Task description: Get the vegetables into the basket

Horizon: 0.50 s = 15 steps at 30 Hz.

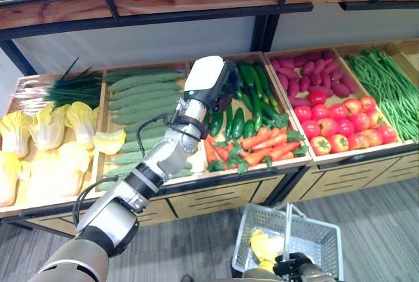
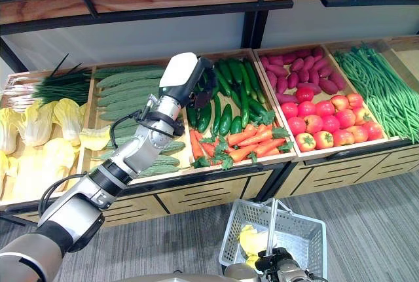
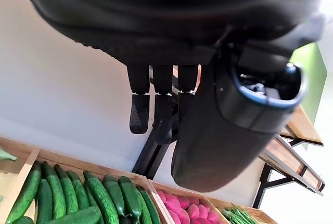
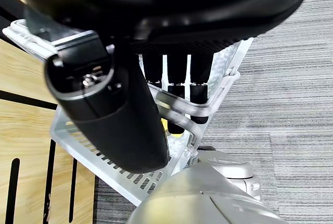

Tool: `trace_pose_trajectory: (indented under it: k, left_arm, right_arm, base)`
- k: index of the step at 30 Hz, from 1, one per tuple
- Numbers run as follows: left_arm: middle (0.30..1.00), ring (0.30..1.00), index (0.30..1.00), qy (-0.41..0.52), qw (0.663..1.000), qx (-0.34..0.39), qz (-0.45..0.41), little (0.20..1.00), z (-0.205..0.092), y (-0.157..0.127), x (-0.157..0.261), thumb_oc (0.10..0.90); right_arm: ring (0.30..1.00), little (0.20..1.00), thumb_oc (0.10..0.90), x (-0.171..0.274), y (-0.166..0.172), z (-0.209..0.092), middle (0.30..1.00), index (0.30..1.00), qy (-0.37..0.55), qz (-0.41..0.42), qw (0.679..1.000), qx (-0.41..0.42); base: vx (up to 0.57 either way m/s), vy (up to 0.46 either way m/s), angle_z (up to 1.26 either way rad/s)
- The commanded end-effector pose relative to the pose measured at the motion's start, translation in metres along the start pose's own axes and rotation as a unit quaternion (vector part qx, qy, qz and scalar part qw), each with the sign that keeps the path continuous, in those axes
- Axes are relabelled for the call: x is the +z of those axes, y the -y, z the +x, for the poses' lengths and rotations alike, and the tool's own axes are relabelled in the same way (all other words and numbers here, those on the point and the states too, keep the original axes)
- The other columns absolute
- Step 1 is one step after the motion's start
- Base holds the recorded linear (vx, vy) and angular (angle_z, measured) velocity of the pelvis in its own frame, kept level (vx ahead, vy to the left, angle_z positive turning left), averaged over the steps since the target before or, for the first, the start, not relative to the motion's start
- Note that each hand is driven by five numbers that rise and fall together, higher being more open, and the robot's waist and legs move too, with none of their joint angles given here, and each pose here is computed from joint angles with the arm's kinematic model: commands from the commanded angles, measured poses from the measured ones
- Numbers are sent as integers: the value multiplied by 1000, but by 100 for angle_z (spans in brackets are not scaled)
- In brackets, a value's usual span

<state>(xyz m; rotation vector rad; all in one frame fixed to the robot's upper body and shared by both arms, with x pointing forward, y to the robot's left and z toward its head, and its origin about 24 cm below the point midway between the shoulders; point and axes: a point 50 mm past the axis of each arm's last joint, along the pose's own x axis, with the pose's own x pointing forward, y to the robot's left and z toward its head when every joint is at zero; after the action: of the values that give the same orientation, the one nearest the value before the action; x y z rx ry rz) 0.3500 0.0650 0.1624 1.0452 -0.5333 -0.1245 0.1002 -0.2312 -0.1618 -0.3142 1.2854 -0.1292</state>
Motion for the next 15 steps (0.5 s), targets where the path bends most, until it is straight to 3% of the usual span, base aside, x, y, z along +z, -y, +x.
trace_pose_trajectory:
  k: [1, 6, 15]
  left_arm:
    - [1000, 1000, 1000, 59, 996, 57, 38, 1000, 38, -37, 31, 900]
    - [1000, 1000, 1000, 27, 999, 23, 38, 1000, 33, -19, 16, 900]
    - [1000, 1000, 1000, -75, 990, -112, 30, 1000, 9, 50, -19, 900]
  right_arm:
    - [300, 300, 400, -31, 4, -2, 300, 300, -52, -53, 997, -1]
    - [300, 300, 400, -29, 6, -2, 300, 300, -49, -53, 997, -5]
    - [300, 300, 400, -20, 13, -1, 300, 300, -38, -67, 997, -20]
  base:
    - [0, 0, 0]
    - [4, -5, -2]
    - [-5, -30, -5]
